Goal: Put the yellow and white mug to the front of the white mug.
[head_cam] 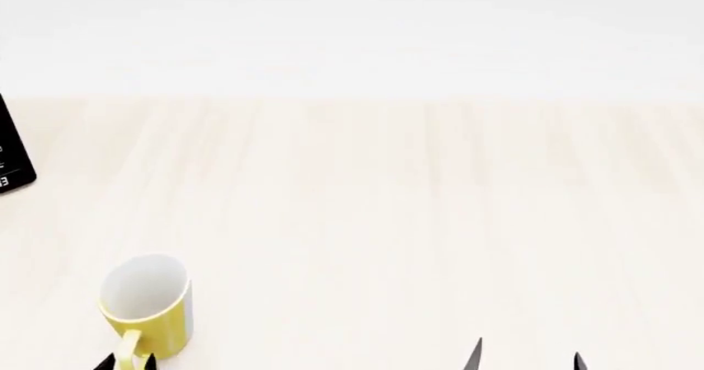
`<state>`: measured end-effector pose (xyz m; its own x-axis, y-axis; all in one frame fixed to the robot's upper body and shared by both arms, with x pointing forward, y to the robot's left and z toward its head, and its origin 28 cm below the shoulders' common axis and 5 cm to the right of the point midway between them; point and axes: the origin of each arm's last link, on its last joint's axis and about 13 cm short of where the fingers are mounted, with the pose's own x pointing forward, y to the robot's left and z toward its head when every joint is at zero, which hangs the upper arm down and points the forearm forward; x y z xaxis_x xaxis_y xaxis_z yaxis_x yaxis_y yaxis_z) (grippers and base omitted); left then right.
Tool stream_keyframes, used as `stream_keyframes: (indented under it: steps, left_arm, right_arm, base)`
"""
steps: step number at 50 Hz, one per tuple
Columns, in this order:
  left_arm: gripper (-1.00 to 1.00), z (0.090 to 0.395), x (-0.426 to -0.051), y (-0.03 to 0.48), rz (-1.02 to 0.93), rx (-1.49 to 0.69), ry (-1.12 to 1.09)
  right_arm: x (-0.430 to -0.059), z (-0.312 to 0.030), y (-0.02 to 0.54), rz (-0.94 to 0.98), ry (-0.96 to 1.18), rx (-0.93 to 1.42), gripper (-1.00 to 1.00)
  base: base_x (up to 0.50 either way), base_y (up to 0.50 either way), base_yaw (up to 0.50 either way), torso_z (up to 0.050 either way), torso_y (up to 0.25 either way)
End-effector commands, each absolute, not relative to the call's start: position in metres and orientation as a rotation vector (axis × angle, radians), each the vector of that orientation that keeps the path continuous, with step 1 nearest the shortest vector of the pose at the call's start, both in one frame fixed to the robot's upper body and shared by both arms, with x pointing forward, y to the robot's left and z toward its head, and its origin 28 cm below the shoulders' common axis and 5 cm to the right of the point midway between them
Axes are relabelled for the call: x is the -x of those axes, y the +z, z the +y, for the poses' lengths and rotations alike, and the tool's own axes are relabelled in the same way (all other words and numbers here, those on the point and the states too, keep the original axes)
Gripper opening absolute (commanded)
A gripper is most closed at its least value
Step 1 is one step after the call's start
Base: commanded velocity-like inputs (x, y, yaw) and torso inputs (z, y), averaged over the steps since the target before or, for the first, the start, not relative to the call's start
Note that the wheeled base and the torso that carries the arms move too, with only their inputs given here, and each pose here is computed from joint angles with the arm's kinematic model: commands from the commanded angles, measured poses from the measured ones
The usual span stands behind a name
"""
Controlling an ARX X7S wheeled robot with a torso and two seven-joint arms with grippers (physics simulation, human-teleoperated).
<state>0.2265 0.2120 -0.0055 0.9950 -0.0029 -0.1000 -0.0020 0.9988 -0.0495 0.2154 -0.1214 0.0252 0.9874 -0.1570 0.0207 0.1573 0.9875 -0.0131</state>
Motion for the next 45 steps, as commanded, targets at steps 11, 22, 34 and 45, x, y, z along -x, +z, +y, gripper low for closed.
stream_keyframes:
  steps: [11, 22, 34, 45]
  left_arm:
    - [-1.0, 0.214, -0.224, -0.005, 0.06, 0.08, -0.057]
    - [-1.0, 0.219, -0.228, -0.004, 0.011, 0.073, -0.144]
    - [-1.0, 0.272, -0.327, 0.051, -0.039, -0.038, -0.817]
    - [-1.0, 0.286, -0.344, 0.089, 0.14, -0.006, -0.998]
  right_arm:
    - [-0.215, -0.121, 0.025, -0.022, -0.154, 0.016, 1.0]
    - [-0.215, -0.121, 0.025, -0.022, -0.152, 0.017, 1.0]
    - [-0.218, -0.119, 0.021, -0.009, -0.147, 0.021, 1.0]
    - [-0.218, -0.12, 0.021, -0.01, -0.147, 0.022, 1.0]
  base:
    - [0.0, 0.0, 0.0, 0.0, 0.0]
    - [0.0, 0.0, 0.0, 0.0, 0.0]
    - [0.0, 0.0, 0.0, 0.0, 0.0]
    - [0.0, 0.0, 0.0, 0.0, 0.0]
